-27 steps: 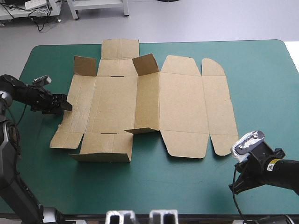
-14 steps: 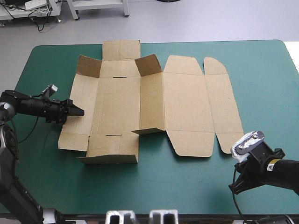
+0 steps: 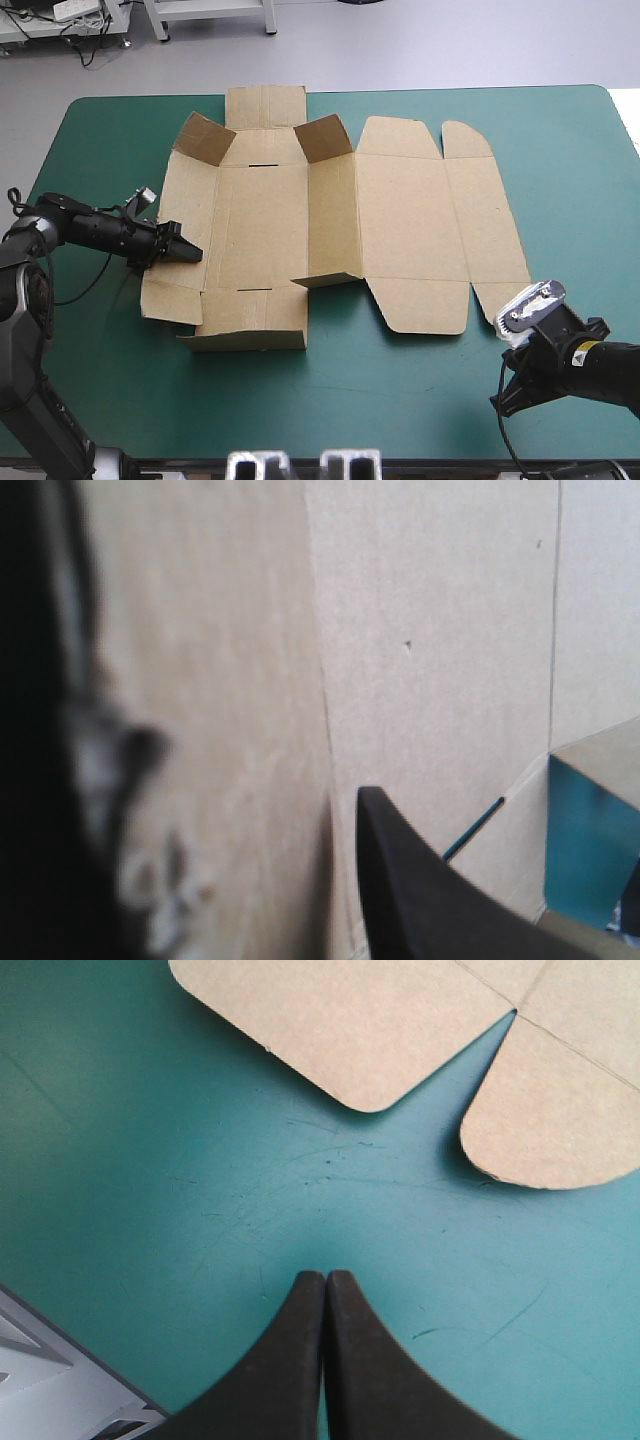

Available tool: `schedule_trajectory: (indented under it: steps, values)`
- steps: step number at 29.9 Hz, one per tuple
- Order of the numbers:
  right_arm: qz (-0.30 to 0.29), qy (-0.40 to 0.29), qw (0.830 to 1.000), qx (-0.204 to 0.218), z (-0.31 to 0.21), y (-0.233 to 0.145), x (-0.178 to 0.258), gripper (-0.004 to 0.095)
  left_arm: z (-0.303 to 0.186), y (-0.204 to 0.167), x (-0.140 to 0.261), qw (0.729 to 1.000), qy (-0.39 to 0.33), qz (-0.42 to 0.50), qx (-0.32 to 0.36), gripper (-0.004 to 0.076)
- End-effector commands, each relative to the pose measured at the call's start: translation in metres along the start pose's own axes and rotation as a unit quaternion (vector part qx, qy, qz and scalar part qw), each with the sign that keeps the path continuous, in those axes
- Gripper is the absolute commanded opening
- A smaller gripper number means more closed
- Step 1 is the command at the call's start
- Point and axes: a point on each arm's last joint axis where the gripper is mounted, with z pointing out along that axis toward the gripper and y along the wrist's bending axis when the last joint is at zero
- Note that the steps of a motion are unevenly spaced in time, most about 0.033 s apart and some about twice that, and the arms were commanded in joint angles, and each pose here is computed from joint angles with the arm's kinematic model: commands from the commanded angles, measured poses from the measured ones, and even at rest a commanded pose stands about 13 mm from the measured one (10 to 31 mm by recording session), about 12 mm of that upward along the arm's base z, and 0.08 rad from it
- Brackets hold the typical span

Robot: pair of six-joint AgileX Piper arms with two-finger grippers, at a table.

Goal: Fold the box

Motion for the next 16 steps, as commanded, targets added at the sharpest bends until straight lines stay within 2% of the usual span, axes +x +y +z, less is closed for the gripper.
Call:
schedule_trajectory:
  steps: [1, 9, 16]
  values:
    - [-0.003, -0.029, 1.0, 0.003, -0.006, 0.0, -0.007, -0.0024, 0.017, -0.007, 0.007, 0.997, 0.065, 0.046, 0.002, 0.0008]
    - [0.0, -0.032, 0.999, 0.001, -0.006, 0.001, -0.008, -0.0024, -0.002, -0.032, -0.005, 0.996, 0.009, 0.092, 0.014, -0.001]
    - [0.001, -0.049, 0.999, 0.009, -0.006, -0.001, -0.011, -0.0024, -0.05, -0.087, -0.016, 0.977, -0.065, 0.204, -0.019, -0.001]
